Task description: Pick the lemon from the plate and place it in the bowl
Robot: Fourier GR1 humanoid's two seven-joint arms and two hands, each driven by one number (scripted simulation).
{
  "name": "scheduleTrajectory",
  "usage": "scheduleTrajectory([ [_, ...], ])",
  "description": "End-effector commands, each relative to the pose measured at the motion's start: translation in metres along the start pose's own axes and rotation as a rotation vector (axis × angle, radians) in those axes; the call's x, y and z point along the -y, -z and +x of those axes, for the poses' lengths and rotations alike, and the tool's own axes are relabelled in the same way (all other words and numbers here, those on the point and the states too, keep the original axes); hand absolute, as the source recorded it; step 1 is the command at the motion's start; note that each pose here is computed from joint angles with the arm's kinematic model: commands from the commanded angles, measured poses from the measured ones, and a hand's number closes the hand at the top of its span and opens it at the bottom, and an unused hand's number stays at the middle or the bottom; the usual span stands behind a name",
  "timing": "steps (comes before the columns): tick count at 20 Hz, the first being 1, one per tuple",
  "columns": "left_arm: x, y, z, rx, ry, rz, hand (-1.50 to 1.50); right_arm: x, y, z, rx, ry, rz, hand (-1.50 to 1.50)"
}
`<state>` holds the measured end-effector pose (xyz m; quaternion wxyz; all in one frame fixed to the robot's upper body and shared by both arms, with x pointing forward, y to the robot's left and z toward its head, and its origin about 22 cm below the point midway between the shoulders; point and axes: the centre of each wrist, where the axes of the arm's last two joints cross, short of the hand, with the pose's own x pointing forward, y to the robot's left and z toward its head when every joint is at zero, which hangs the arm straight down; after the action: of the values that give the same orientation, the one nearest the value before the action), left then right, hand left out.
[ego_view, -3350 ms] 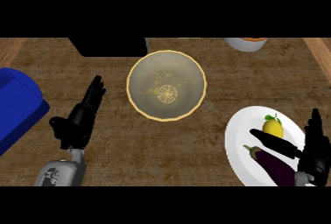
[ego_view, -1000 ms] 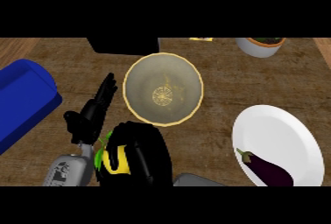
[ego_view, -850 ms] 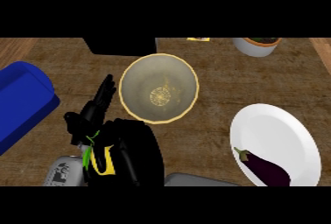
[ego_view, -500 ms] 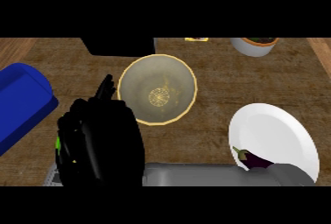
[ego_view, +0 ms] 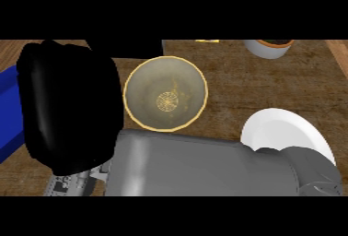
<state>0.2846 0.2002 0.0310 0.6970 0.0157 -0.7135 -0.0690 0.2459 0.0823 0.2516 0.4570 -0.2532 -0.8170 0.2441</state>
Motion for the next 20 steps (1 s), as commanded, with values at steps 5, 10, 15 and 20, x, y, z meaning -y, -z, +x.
scheduleTrajectory([
  [5, -0.011, 0.0, 0.0, 0.003, -0.001, 0.03, 0.0, -0.001, 0.047, 0.003, -0.241, -0.159, -0.014, 1.5],
  [10, -0.007, -0.008, -0.003, -0.003, 0.003, 0.03, 0.0, -0.017, 0.06, -0.03, -0.271, -0.325, 0.0, 1.5],
  [15, -0.001, -0.008, -0.006, -0.016, -0.011, 0.039, 0.0, -0.031, 0.065, -0.091, -0.312, -0.353, -0.025, 1.5],
  [20, -0.019, -0.014, -0.001, 0.001, -0.004, 0.023, 0.0, -0.048, 0.059, -0.131, -0.346, -0.422, -0.029, 1.5],
])
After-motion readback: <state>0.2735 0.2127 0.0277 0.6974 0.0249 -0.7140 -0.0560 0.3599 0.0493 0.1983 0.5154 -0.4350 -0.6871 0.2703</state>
